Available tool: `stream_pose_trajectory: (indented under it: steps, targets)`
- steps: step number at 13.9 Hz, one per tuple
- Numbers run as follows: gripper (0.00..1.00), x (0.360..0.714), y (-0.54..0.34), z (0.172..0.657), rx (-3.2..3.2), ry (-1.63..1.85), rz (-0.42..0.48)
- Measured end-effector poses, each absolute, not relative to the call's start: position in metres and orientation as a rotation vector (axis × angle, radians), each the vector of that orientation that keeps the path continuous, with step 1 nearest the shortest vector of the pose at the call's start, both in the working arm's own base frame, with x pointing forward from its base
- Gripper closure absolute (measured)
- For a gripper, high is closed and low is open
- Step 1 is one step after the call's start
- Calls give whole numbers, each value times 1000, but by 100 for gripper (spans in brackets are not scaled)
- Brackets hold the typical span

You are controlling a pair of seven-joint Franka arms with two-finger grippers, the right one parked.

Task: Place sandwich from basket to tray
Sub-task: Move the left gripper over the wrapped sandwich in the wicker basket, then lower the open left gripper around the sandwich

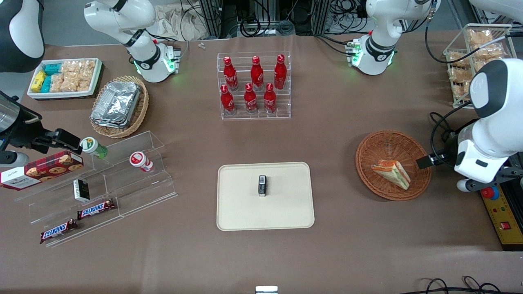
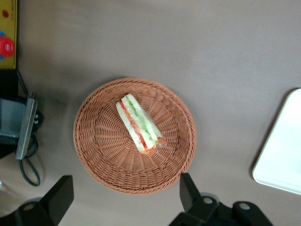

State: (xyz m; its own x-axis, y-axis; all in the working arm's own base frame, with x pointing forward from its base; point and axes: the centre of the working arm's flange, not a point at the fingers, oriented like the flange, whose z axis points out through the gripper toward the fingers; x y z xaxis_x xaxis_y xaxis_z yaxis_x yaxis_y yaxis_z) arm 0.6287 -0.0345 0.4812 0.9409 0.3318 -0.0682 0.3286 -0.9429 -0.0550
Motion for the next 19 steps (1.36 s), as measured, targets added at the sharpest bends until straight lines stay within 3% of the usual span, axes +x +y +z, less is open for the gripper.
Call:
stream_pose_trajectory:
  steps: [10,14,19]
  targets:
    - [0,628,-28,369,-2843,-1284,21]
    - [0,624,-33,341,-2731,-1569,97]
    - [0,614,-33,313,-2694,-1612,139]
